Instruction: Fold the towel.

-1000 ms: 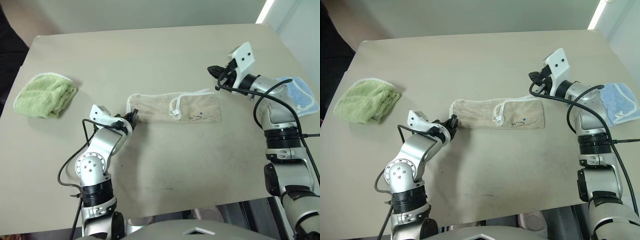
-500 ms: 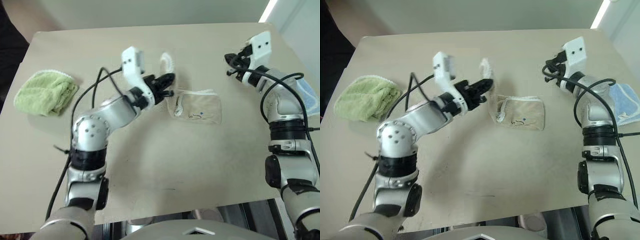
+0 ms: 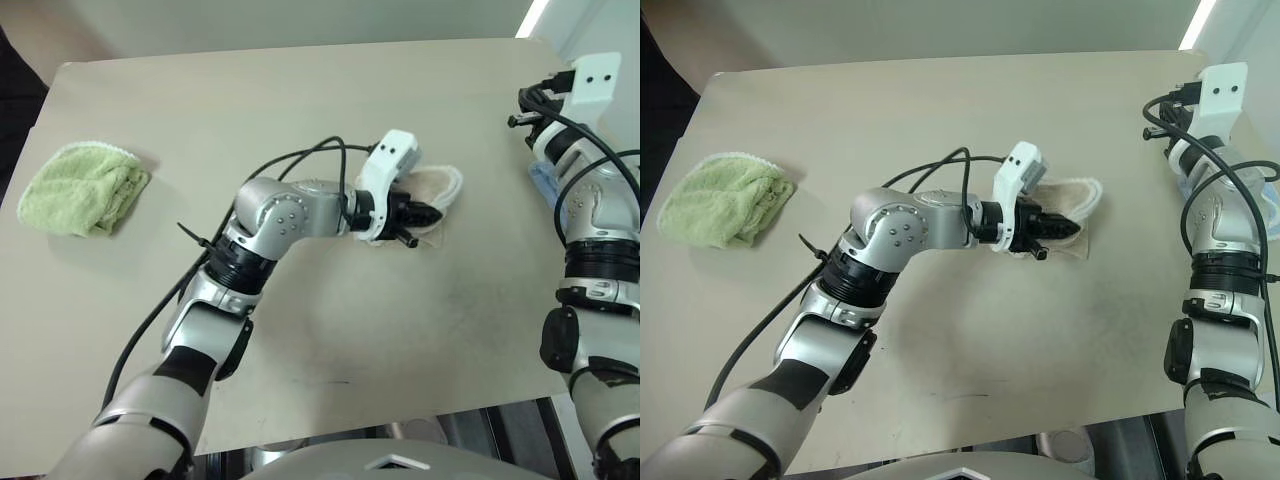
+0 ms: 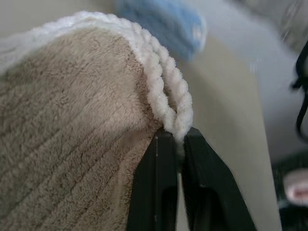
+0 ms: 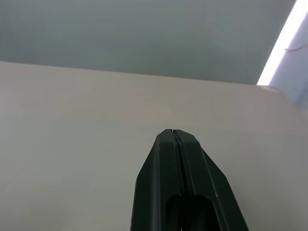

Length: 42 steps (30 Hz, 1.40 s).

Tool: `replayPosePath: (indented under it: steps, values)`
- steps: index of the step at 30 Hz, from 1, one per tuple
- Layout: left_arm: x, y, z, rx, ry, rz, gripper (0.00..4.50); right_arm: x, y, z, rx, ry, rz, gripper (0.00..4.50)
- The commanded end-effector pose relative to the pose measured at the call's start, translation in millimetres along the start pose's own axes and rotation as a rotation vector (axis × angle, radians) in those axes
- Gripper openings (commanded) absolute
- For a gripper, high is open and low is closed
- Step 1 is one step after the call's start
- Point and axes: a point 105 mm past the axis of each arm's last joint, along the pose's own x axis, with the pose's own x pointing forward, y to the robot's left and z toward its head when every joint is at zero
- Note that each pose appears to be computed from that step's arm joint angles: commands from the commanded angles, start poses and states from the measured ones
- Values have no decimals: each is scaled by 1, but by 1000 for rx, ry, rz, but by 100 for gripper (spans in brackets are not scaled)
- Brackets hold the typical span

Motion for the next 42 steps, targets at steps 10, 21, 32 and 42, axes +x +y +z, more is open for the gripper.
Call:
replayPosePath:
  steps: [10, 21, 32, 42]
  values:
    - [4, 5, 4, -4, -33, 15, 446, -11, 2, 17, -3, -46, 16, 0]
    - [-68, 30, 68, 84, -345, 123, 408, -30, 57, 3, 7, 31, 330, 0]
    - [-66, 51, 43, 220, -252, 129, 20, -48, 121, -3, 71, 61, 606, 0]
    - [-33, 76, -26, 139, -54, 161, 4, -64, 144, -74, 105, 262, 648, 0]
